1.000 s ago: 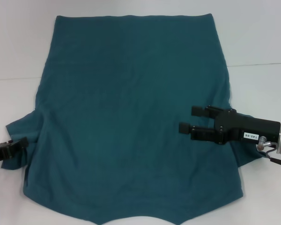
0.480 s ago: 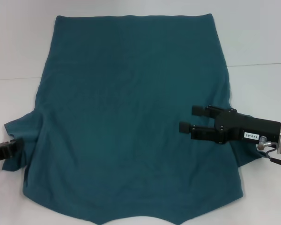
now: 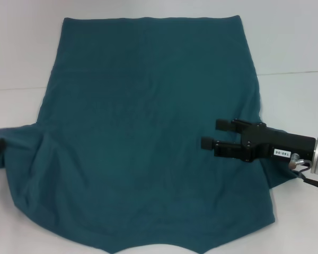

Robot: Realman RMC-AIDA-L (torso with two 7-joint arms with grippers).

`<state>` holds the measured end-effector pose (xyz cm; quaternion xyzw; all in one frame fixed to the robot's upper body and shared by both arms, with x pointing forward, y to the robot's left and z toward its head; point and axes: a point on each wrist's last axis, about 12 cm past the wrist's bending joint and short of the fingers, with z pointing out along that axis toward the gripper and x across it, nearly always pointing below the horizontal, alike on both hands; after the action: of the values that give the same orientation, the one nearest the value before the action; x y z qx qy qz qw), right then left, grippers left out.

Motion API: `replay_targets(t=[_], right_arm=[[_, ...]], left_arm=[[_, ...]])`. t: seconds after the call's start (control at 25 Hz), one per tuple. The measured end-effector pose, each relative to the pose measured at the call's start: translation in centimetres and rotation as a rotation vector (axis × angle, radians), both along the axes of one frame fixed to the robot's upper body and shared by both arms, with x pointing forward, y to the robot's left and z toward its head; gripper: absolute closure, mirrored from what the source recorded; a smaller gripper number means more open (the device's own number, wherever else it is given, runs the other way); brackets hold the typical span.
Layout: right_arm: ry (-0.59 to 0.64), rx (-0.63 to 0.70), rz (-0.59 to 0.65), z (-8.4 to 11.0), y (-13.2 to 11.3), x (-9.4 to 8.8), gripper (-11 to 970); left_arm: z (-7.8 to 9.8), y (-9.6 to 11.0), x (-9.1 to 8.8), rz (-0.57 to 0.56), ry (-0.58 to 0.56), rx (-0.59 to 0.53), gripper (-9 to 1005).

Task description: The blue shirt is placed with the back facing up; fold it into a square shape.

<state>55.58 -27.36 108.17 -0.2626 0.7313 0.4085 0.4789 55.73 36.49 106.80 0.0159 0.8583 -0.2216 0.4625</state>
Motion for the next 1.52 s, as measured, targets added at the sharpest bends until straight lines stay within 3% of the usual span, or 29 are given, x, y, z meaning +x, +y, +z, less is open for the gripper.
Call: replay_targets(t=[0.16, 0.76, 1.16, 1.52], right_arm=[[0.005, 0.001, -0.006, -0.2, 0.3, 0.0, 19], [0.007, 0.01, -0.005, -0.3, 0.9, 0.1, 18], [0.012, 0.009, -0.009, -0.5, 0.9, 0.0, 19], [0.014, 0.007, -0.01, -0.7, 0.9, -0.1, 19]], left_arm=[[1.0, 0.9, 0.3, 0.012, -0.017, 0.015, 958], [2.7, 0.9, 1.2, -0.025, -0.029, 0.043, 952], [2.9, -2.1, 0.4, -0.194, -0.027, -0.083, 947], [2.8, -5.7, 1.7, -0.244, -0.044, -0.164, 943]])
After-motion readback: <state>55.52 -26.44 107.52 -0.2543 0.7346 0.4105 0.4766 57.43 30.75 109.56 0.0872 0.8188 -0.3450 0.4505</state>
